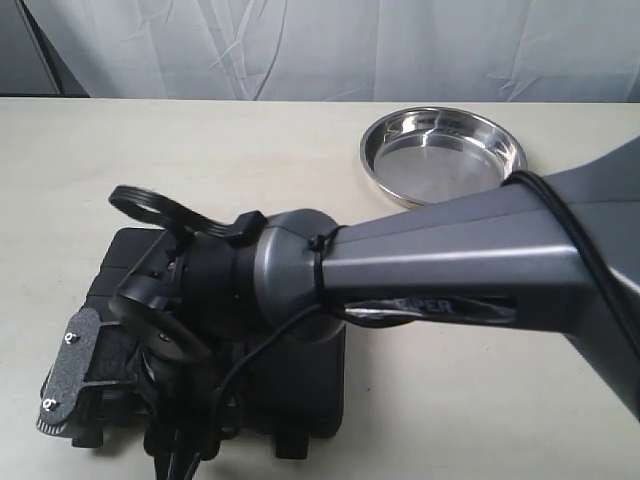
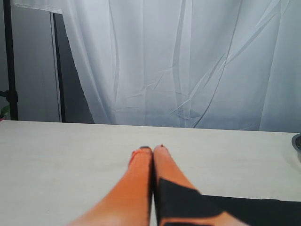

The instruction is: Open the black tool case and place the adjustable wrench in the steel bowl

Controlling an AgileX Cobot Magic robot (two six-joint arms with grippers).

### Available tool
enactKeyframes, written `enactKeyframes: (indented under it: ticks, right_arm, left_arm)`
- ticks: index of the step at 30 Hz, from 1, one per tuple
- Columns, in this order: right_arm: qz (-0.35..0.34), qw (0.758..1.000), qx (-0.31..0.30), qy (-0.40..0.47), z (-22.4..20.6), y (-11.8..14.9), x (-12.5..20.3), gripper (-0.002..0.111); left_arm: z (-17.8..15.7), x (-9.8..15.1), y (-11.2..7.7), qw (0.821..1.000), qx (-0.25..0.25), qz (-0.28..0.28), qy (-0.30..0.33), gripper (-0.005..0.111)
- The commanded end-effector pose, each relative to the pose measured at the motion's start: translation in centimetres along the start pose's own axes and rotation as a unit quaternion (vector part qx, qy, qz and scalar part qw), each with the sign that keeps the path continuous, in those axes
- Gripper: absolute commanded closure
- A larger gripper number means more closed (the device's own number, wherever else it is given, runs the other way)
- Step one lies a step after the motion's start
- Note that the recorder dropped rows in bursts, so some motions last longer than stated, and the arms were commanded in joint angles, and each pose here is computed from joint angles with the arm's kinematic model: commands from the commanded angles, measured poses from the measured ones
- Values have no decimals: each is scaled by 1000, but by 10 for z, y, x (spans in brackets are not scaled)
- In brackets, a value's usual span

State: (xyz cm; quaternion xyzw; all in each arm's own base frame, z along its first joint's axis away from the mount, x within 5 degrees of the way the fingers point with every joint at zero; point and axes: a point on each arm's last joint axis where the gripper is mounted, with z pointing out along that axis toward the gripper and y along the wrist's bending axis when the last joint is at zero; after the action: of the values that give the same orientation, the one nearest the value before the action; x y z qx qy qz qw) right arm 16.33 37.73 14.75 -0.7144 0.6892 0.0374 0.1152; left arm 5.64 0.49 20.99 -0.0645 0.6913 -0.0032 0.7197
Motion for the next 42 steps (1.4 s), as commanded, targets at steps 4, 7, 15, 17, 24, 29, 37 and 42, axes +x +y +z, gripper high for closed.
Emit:
enactKeyframes:
  ticks: [4,7,15,17,24,29,37,42]
  right_arm:
    - [-12,1000,16,-14,-5,-4,-2,82]
    - [-12,1000,16,-14,-5,-4,-2,101]
    - [-12,1000,9,1,-5,-3,0,71]
    - [-12,1000,6,8,-5,-2,1,53]
    - [-12,1000,5,11,-5,-2,2,61]
    - [-13,1000,6,10,-5,-2,2,67]
    - [-19,1000,9,17,-5,-3,3,47]
    - [-34,998,28,33,-5,-6,6,47]
  left_arm:
    - [0,1,0,1000,2,-1,0,107]
    - [0,1,0,1000,2,-1,0,107]
    - [0,1,0,1000,2,-1,0,107]
    - [0,1,0,1000,2,-1,0,107]
    - [0,1,0,1000,2,-1,0,107]
    - [0,1,0,1000,2,-1,0,107]
    - [0,1,0,1000,2,-1,0,107]
    - [0,1,0,1000,2,-1,0,107]
